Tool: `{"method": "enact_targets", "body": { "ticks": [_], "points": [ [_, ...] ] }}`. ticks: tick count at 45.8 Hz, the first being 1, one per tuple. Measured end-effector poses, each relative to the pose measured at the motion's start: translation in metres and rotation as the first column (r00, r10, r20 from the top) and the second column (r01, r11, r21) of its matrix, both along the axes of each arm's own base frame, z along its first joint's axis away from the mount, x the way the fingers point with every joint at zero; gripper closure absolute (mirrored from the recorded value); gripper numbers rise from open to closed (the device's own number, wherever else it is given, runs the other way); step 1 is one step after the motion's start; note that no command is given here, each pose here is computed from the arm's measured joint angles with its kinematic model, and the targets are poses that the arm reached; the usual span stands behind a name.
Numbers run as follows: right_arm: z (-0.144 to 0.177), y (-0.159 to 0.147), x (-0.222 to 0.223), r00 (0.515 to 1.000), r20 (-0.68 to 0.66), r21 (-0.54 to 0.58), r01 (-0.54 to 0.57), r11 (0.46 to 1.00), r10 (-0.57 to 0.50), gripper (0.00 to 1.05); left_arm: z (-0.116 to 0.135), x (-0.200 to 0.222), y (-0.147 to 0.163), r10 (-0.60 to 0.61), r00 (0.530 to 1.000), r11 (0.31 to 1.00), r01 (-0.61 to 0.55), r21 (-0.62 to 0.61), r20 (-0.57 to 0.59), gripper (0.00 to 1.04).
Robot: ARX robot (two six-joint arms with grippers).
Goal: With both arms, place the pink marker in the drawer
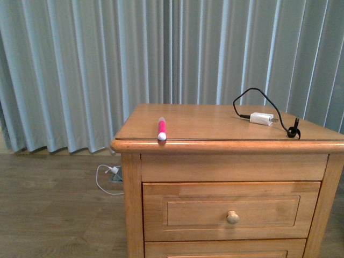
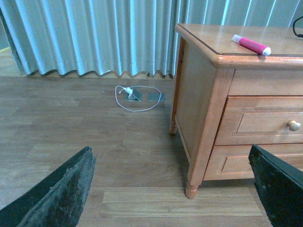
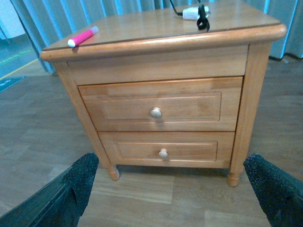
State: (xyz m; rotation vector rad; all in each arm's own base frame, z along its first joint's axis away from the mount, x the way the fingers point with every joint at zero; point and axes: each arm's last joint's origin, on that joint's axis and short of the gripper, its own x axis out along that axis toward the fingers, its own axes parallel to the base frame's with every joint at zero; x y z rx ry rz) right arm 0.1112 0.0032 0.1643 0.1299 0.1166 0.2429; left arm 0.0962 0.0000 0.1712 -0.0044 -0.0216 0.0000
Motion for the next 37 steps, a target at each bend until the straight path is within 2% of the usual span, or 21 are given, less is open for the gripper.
{"method": "enact_targets", "body": {
  "ticks": [7,20,31,37],
  "points": [
    [0.005,0.005,0.02,0.998,-0.057,-0.009,-0.024,1.0,0.024,0.08,0.0,0.0,0.0,0.0,1.0,1.0,0.0,0.0,0.0,0.06],
    [0.006,0.03,0.093,0.989,-0.14,-0.06,-0.063,0.996,0.054,0.08,0.0,0.0,0.0,0.0,1.0,1.0,0.0,0.0,0.0,0.06],
    [-0.01,0.06,0.165,0.974,-0.216,-0.095,-0.089,0.992,0.066,0.08,0.0,0.0,0.0,0.0,1.0,1.0,0.0,0.0,0.0,0.06],
    [-0.028,0.076,0.2,0.97,-0.24,-0.139,-0.069,0.988,0.034,0.08,0.0,0.0,0.0,0.0,1.0,1.0,0.0,0.0,0.0,0.06]
  ]
}}
